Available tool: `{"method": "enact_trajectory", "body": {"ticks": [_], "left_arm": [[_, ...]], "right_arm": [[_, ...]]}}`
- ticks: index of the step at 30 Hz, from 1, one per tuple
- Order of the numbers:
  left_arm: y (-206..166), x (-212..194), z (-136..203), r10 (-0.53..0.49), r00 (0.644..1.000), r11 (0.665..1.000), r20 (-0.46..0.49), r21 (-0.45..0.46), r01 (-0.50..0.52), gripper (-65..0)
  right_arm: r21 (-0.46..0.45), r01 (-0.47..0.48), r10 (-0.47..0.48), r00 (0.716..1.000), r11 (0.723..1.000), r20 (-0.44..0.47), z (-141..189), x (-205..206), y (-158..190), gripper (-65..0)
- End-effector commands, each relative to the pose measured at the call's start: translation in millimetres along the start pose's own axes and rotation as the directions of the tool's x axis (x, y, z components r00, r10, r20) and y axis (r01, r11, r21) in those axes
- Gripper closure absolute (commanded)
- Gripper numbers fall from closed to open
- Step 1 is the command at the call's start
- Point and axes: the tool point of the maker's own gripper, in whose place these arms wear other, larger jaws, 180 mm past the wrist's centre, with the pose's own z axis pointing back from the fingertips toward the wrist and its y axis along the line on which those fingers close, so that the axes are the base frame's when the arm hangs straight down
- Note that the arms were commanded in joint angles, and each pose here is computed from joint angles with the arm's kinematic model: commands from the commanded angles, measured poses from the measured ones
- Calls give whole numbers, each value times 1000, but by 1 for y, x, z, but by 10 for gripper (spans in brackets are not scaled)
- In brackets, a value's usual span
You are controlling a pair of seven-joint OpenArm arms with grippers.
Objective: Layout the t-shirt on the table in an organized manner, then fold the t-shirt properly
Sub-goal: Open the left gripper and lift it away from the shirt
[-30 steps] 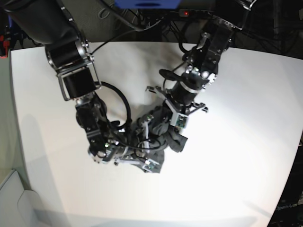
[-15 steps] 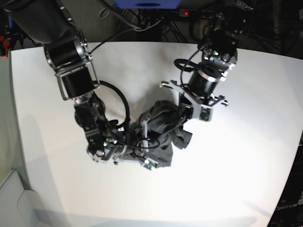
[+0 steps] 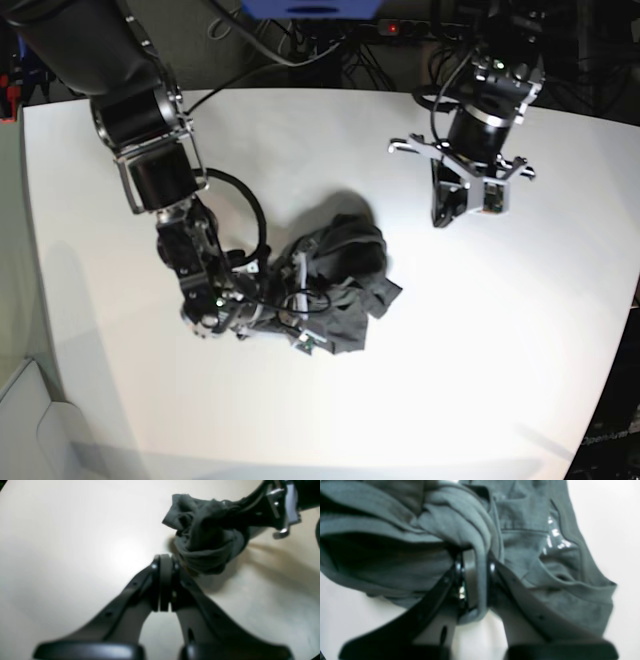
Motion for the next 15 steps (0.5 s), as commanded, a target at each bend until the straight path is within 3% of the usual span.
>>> {"method": "enact_trajectory", "body": {"ticks": [1,12,15], "left_arm": [[3,16,2,5,998,1000,58,1,-5,-4],[2,41,-10,99,988,995,118,-33,-95,-8],[3,44,-11,97,987,995,125,-33,-93,-97]], "right_arm": [[-30,-15,16,999,999,39,9,21,-13,0],[-20,-13,14,999,1000,36,7,22,-8,0],[-20,-13,14,999,1000,36,7,22,-8,0]]}}
